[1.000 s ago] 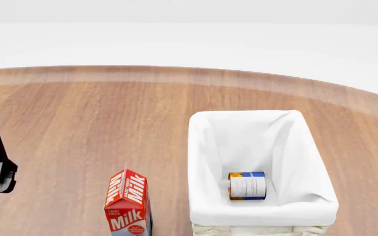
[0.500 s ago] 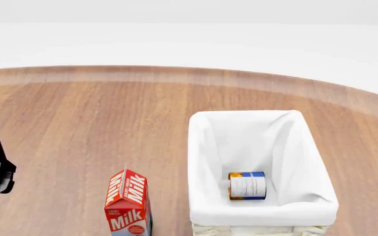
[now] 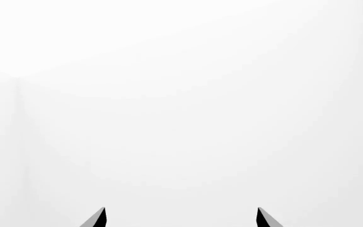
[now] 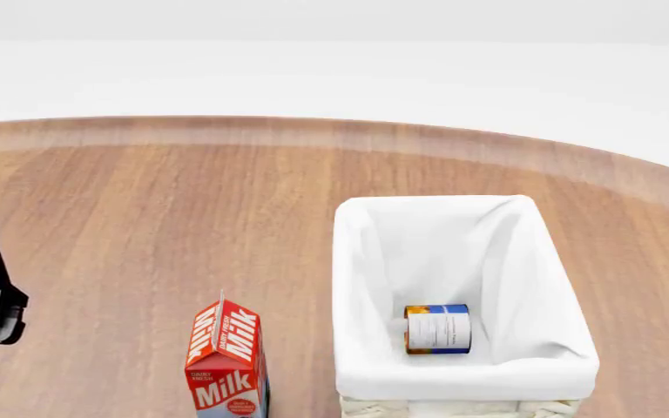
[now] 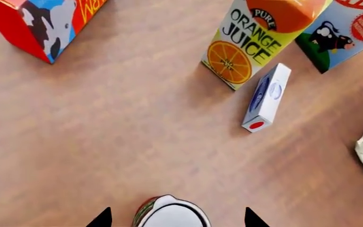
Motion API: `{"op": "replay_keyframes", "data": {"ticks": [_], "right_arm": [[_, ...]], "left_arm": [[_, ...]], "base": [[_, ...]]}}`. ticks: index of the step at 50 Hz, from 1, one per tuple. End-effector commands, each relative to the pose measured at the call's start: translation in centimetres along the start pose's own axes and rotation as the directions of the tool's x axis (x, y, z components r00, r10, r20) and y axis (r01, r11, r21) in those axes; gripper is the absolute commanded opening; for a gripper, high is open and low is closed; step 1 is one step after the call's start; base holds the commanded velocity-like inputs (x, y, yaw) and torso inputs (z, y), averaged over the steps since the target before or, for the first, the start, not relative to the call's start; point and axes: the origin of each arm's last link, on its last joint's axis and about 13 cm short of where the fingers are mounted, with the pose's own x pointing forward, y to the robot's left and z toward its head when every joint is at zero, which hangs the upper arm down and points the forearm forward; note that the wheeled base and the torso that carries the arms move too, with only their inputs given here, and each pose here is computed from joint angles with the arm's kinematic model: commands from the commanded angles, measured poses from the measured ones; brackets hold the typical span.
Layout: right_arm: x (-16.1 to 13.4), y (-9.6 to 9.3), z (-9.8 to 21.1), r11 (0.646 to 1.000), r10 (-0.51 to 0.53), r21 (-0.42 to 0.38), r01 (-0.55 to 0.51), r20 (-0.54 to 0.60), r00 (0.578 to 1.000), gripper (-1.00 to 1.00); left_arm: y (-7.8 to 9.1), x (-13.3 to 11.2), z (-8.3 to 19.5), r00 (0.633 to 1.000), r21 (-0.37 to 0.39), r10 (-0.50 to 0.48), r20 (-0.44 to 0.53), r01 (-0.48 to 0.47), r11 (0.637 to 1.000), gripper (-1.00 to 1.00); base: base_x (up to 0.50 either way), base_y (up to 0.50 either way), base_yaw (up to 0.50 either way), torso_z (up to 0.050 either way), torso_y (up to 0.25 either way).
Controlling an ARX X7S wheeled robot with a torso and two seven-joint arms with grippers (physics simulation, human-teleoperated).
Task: Pick up the alphabet soup and the tomato sauce, and put them in the basket.
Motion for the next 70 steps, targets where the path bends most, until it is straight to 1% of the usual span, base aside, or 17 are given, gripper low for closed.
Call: {"op": "replay_keyframes", "data": {"ticks": [1, 17, 31, 50, 70], "right_arm": [[0.4, 0.0, -0.3, 0.999, 0.032, 0.044, -0.032, 0.000, 1.000, 1.00], [1.3, -0.2, -1.0, 0.998, 0.012, 0.057, -0.011, -0.012, 1.000, 1.00], [1.9, 0.0, -1.6, 0.997, 0.017, 0.078, -0.015, -0.030, 0.999, 1.00], [2.3, -0.1, -2.0, 0.996, 0.022, 0.091, -0.018, -0.041, 0.999, 1.00], [2.8, 0.2, -2.6, 0.994, 0.030, 0.102, -0.024, -0.052, 0.998, 1.00]], "left_arm": [[0.1, 0.0, 0.0, 1.000, 0.001, 0.001, -0.001, -0.001, 1.000, 1.00], [0.0, 0.0, 0.0, 1.000, 0.002, 0.000, 0.001, 0.000, 1.000, 1.00], [0.0, 0.0, 0.0, 1.000, 0.000, 0.002, 0.000, -0.002, 1.000, 1.00], [0.0, 0.0, 0.0, 1.000, 0.001, 0.001, 0.000, -0.001, 1.000, 1.00], [0.0, 0.0, 0.0, 1.000, 0.001, 0.001, 0.001, -0.001, 1.000, 1.00]], "base": [[0.00, 0.00, 0.00, 0.000, 0.000], [0.00, 0.00, 0.00, 0.000, 0.000], [0.00, 0.00, 0.00, 0.000, 0.000], [0.00, 0.00, 0.00, 0.000, 0.000], [0.00, 0.00, 0.00, 0.000, 0.000]]}}
